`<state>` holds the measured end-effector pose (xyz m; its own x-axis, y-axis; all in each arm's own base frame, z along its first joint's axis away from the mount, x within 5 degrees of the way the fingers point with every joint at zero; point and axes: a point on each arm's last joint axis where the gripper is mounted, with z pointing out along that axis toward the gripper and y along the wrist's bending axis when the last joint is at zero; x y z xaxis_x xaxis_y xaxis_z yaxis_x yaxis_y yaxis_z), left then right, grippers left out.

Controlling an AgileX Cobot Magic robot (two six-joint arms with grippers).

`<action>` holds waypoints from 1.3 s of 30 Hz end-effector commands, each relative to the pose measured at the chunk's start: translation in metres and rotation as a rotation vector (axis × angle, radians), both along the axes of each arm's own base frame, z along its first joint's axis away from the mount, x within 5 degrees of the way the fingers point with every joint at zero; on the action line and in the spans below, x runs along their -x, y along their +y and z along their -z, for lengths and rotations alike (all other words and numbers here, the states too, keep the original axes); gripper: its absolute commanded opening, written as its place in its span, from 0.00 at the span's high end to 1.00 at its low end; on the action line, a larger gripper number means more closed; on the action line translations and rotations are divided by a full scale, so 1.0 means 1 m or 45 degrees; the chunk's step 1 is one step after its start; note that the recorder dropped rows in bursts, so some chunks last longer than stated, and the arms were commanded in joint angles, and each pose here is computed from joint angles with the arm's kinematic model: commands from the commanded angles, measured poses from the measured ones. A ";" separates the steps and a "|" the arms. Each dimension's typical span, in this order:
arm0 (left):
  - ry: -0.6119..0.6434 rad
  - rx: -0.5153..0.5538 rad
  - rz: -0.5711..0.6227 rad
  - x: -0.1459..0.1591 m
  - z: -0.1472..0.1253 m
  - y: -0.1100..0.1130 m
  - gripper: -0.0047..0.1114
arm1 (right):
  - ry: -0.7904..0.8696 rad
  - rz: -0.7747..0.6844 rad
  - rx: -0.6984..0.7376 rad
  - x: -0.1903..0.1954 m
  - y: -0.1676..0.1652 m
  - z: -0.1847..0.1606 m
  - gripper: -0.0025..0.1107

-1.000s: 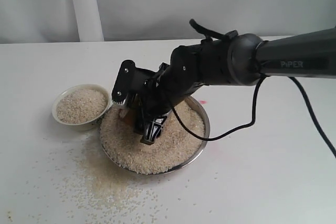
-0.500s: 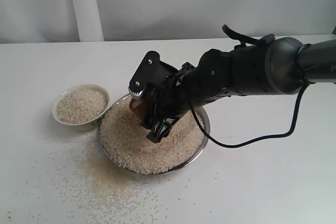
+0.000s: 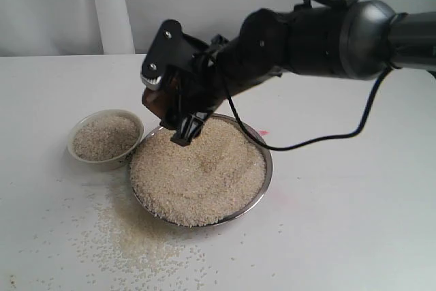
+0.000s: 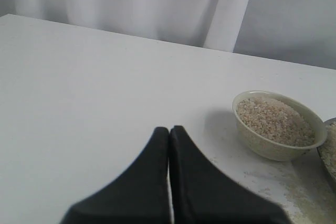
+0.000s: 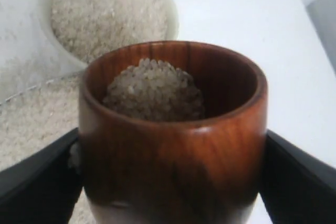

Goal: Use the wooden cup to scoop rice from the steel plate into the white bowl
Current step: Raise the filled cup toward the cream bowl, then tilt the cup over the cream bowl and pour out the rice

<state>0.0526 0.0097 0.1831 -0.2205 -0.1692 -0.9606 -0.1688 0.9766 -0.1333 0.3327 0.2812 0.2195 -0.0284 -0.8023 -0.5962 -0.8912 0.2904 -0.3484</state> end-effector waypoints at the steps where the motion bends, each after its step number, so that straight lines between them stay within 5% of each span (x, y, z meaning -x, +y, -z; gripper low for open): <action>1: -0.003 -0.001 0.006 0.000 0.000 0.000 0.96 | -0.114 -0.136 0.085 -0.011 0.026 -0.023 0.98; 16: -0.003 -0.001 0.006 0.000 0.000 0.000 0.96 | -0.596 -0.452 0.517 -0.030 0.120 -0.004 0.98; 39: -0.003 -0.001 0.006 0.000 0.000 0.000 0.96 | -0.936 -0.628 0.845 -0.033 0.134 0.017 0.98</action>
<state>0.0526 0.0097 0.1831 -0.2205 -0.1692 -0.9606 -0.1688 0.9766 -0.1333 0.3682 0.4094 0.1997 0.5521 -0.8082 0.2052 -0.4040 -0.4746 -0.7820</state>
